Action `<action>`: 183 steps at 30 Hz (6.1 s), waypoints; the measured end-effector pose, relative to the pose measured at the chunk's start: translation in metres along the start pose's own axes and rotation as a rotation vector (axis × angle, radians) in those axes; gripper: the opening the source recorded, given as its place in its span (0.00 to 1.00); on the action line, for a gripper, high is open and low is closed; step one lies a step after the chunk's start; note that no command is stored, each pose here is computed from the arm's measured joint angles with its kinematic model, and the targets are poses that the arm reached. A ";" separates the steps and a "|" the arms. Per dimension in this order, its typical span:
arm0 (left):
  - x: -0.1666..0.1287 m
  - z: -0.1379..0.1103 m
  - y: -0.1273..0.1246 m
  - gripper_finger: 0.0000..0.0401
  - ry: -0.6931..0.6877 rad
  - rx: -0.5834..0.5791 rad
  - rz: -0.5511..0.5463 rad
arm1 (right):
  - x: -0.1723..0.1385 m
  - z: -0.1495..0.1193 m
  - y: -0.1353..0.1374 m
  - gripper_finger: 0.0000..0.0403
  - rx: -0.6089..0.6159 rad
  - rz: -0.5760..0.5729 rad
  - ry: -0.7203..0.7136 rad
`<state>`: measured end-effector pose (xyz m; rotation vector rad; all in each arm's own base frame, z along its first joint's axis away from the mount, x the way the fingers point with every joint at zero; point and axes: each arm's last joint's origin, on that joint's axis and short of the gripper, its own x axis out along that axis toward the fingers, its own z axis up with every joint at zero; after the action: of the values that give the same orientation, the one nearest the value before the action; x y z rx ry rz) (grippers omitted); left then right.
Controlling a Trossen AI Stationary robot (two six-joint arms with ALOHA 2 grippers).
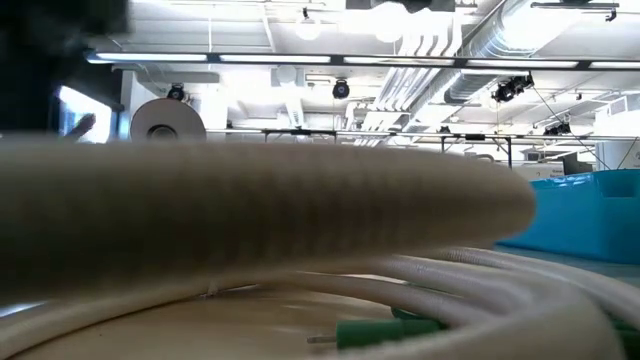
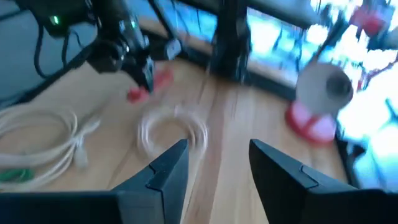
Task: Pick & Place USB Port
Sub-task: Put the red charger cable into the blue bin
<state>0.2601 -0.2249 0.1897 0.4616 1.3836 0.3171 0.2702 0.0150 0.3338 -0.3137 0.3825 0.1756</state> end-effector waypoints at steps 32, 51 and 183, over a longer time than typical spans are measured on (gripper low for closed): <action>-0.119 0.037 0.076 0.05 -0.690 -0.033 0.752 | 0.031 0.017 0.047 0.40 -0.641 0.099 -0.177; -0.118 0.037 0.075 0.05 -0.662 -0.025 0.705 | 0.071 0.023 0.050 0.40 -0.851 -0.288 -0.167; -0.094 0.077 0.102 0.46 -0.471 0.145 0.610 | 0.054 0.003 0.042 0.05 -0.701 -0.867 0.544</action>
<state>0.3255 -0.1906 0.3299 1.0129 0.7839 0.5630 0.3108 0.0615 0.3041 -1.1979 0.6814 -0.6612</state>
